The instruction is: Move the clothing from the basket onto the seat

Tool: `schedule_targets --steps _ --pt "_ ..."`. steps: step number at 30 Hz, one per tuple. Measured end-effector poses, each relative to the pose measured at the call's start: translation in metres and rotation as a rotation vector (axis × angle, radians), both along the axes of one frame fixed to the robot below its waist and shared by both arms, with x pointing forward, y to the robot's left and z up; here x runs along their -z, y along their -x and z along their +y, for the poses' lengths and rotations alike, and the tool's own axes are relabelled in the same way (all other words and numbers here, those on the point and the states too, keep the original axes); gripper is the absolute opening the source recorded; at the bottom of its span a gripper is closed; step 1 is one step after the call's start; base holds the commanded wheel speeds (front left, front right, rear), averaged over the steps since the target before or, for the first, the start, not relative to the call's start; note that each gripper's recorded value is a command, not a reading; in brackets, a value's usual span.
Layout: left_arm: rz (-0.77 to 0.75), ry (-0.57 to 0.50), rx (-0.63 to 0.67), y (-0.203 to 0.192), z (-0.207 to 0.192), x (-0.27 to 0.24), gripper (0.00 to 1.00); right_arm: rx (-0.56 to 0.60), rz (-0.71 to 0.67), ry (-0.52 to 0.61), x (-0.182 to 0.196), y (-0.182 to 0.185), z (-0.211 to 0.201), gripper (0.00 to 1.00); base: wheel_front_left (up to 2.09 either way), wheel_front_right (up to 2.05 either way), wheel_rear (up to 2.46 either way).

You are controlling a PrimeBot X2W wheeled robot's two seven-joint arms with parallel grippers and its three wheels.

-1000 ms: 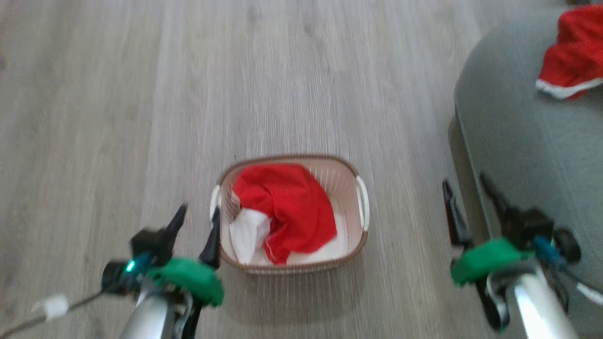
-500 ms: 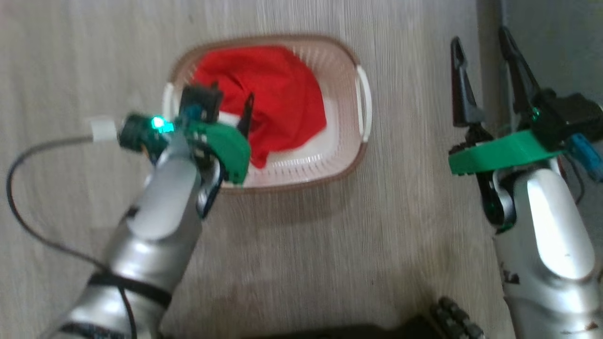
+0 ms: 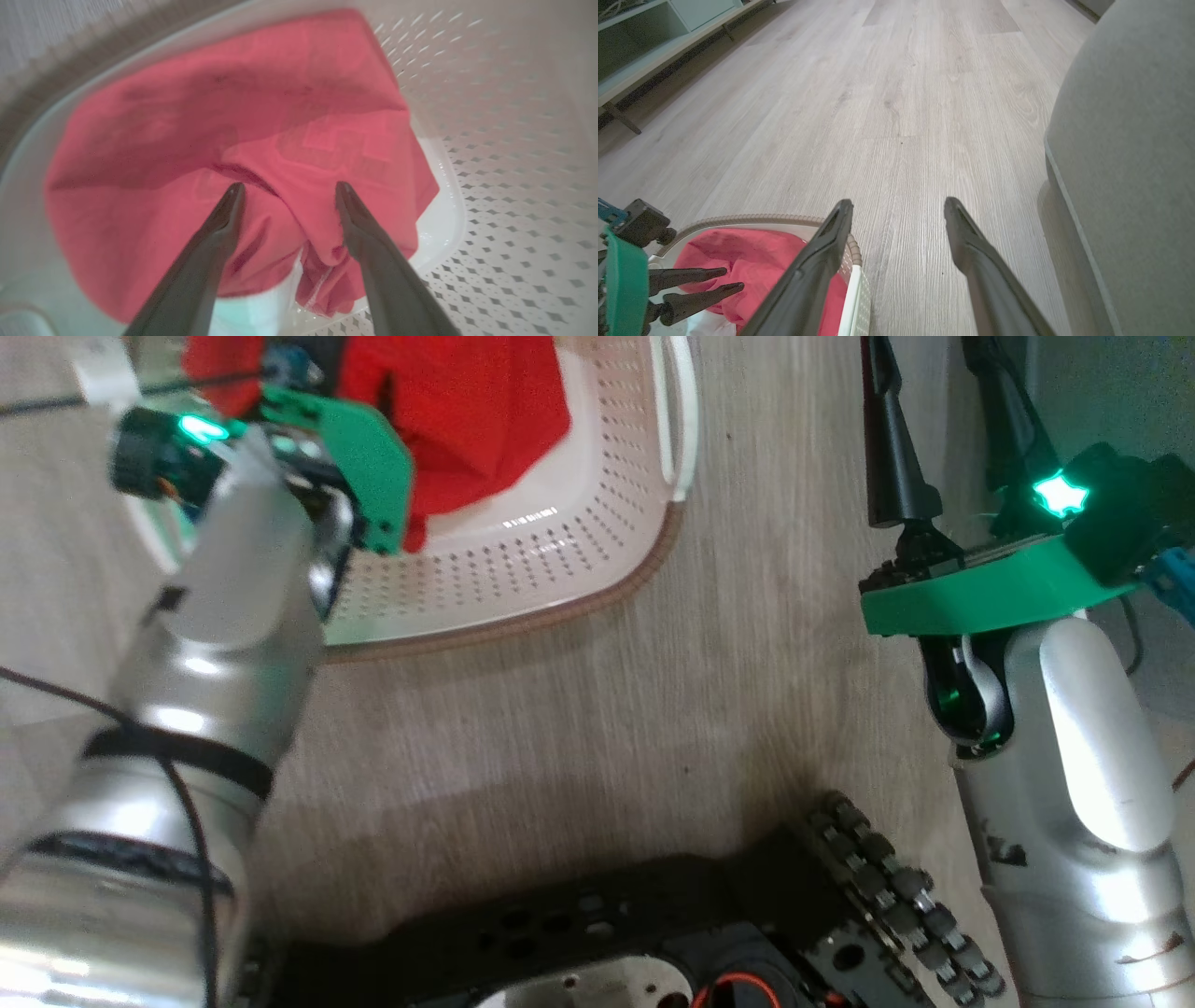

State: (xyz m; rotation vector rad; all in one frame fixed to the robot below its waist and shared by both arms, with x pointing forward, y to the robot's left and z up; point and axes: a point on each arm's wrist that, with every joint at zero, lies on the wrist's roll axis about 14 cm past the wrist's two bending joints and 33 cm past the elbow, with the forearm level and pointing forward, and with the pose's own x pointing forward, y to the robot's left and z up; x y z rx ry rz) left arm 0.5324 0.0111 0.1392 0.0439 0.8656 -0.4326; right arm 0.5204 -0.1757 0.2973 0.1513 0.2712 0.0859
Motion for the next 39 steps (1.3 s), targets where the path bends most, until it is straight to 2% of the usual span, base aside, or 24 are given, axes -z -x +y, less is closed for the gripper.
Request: schedule_targets --steps 5,9,10,11,12,13,14,20,26,32,37,39 --pt "0.044 -0.097 0.036 -0.010 0.008 0.041 1.00 0.024 0.050 -0.014 0.023 0.009 -0.008 1.00 0.00 0.00 0.00" --pt "0.087 -0.133 0.068 -0.005 0.006 0.070 1.00 0.050 0.079 -0.019 0.032 0.017 -0.018 1.00 0.00 0.00 0.00" --pt "0.104 -0.137 0.075 -0.001 0.004 0.076 0.87 0.060 0.086 -0.016 0.034 0.019 -0.022 1.00 0.00 0.00 0.00" --pt "0.119 -0.138 0.083 0.004 0.002 0.082 0.87 0.071 0.094 -0.013 0.035 0.021 -0.026 1.00 0.00 0.00 0.00" --pt "0.132 -0.138 0.096 0.009 -0.002 0.087 0.42 0.081 0.100 -0.009 0.036 0.023 -0.030 1.00 0.00 0.00 0.00" --pt "0.137 -0.130 0.104 0.012 -0.006 0.089 0.17 0.092 0.104 -0.006 0.037 0.025 -0.034 1.00 0.00 0.00 0.00" --pt "0.134 -0.116 0.111 0.013 -0.011 0.090 0.00 0.101 0.106 -0.004 0.037 0.026 -0.038 1.00 0.00 0.00 0.00" --pt "0.100 -0.054 0.137 0.014 -0.032 0.079 0.00 0.124 0.109 -0.003 0.033 0.030 -0.044 1.00 0.00 0.00 0.00" --pt "0.019 0.062 0.090 0.004 -0.045 0.036 0.00 0.123 0.075 0.015 0.016 0.025 -0.045 1.00 0.00 0.00 0.00" --pt "-0.073 0.145 0.024 0.003 -0.032 -0.020 0.00 0.138 0.017 0.060 -0.017 0.027 -0.052 1.00 0.00 0.00 0.00" --pt "-0.187 0.216 -0.054 0.003 -0.012 -0.094 0.00 0.137 -0.046 0.092 -0.058 0.037 -0.050 1.00 0.00 0.00 0.00" --pt "-0.211 0.237 -0.074 0.003 -0.009 -0.108 0.00 0.139 -0.055 0.095 -0.065 0.040 -0.050 1.00 0.00 0.00 0.00"
